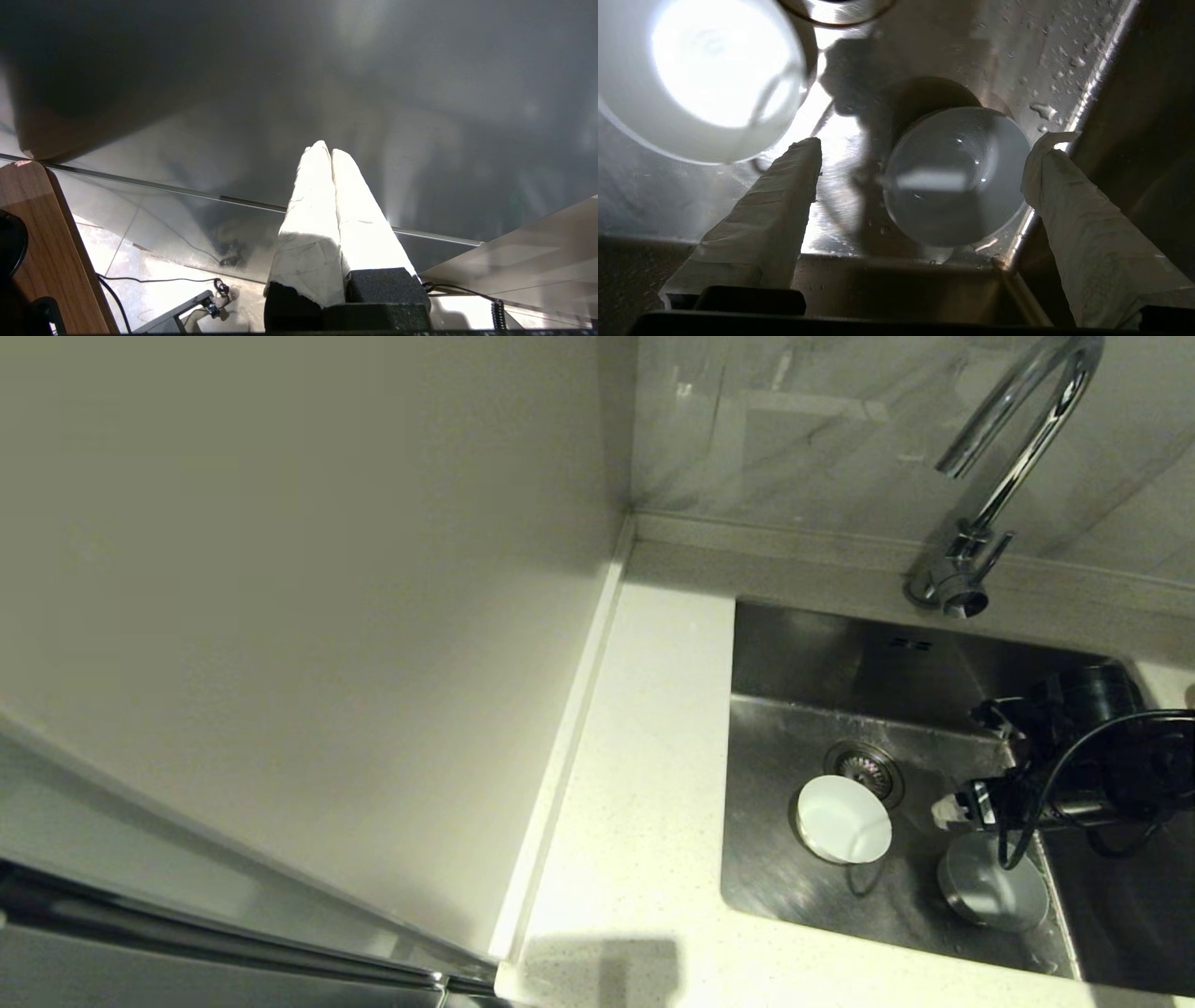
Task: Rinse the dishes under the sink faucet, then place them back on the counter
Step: Put a bowl back to the table from the sink
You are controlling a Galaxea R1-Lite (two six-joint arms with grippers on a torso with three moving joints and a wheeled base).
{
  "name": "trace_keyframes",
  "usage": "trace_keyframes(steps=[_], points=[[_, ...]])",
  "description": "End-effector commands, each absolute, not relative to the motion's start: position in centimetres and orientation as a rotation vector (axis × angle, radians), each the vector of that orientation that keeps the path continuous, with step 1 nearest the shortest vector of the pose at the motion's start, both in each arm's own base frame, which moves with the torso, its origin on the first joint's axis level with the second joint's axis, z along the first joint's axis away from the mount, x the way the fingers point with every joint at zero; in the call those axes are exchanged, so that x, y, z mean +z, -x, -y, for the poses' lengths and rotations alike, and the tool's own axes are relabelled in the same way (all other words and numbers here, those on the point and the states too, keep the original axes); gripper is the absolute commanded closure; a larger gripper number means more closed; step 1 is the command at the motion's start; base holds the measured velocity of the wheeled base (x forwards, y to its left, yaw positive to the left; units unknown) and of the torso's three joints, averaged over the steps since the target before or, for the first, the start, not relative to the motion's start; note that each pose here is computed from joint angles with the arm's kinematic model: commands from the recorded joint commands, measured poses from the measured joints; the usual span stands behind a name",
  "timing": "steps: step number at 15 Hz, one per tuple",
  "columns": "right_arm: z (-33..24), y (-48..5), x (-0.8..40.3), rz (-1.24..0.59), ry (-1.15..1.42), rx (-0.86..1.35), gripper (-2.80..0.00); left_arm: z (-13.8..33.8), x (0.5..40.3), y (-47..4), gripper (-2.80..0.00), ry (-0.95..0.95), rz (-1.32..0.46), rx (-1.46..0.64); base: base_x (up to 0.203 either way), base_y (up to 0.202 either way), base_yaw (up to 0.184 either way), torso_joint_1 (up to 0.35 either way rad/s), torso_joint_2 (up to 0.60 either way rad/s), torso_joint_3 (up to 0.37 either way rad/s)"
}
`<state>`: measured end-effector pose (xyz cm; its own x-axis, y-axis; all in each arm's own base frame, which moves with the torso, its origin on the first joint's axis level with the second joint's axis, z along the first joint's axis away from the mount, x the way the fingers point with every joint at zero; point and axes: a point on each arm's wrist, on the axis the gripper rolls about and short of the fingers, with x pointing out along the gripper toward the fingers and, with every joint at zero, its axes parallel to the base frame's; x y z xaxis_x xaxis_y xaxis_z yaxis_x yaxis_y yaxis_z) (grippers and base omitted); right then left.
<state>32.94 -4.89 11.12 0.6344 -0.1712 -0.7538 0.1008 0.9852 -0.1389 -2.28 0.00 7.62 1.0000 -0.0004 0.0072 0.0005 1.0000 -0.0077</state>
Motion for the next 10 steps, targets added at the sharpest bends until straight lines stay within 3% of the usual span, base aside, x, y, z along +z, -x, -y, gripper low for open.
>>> trace_keyframes(steps=[1,10], points=[[3.8,-32.9,11.3,-0.863,0.101,-0.12,-2.8,0.0,7.5,2.3,0.0,0.008,0.005,0.0,0.0,0.0,0.0,0.0,0.0,0.0],[-0.6,-36.1,8.3,-0.893,0.115,0.163,-2.8,0.0,7.5,2.3,0.0,0.008,0.005,0.0,0.0,0.0,0.0,0.0,0.0,0.0]])
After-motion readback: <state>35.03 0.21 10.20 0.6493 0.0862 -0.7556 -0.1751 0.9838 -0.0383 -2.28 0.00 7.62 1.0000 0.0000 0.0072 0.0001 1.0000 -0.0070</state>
